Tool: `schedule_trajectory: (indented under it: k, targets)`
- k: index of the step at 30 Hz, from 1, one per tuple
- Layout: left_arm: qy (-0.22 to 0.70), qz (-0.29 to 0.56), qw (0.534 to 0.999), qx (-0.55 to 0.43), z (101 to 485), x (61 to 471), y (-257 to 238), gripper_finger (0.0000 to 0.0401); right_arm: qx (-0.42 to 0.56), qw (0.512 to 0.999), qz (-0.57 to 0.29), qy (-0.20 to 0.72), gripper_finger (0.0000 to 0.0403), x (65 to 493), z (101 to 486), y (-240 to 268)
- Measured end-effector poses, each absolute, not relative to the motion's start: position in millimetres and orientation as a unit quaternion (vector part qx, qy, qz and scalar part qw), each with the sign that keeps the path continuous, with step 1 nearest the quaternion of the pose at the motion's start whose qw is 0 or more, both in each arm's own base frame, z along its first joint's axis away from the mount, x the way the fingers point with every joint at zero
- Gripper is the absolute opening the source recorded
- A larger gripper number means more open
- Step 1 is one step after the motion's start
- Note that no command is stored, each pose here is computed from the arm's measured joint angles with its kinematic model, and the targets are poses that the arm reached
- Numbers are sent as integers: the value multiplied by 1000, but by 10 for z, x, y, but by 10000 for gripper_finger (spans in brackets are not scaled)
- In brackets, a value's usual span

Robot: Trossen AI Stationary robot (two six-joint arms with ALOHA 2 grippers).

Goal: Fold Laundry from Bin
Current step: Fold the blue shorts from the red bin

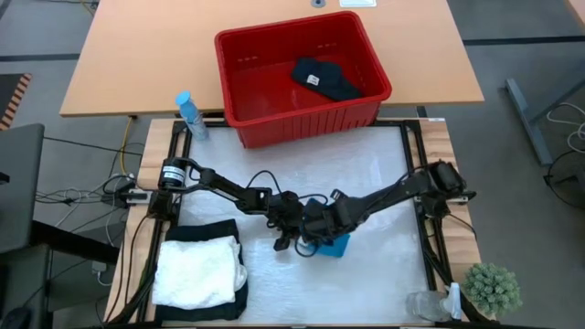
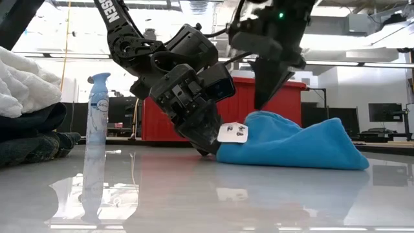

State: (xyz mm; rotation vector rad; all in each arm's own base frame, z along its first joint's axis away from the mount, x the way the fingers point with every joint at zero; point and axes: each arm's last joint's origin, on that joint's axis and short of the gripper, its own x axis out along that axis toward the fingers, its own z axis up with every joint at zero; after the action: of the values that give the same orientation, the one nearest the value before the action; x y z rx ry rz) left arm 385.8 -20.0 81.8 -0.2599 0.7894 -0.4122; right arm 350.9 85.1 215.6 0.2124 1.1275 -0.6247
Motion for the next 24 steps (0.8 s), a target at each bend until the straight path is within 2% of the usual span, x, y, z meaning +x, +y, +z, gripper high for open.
schedule_trajectory:
  k: [6, 13, 20, 24]
  targets:
    - [373, -196, 898, -129, 885, 3862, -188, 2, 112, 807, -297, 498, 20, 3368, 2383, 926]
    - [360, -184, 902, -151, 1052, 3854, -148, 2, 163, 830, -292, 447, 23, 3130, 2577, 1343]
    - [353, -180, 904, -162, 1107, 3858, -145, 2, 179, 827, -348, 404, 13, 3053, 2195, 1628]
    - [357, -171, 905, -158, 1101, 3854, -141, 2, 178, 814, -367, 415, 17, 3114, 1907, 1677]
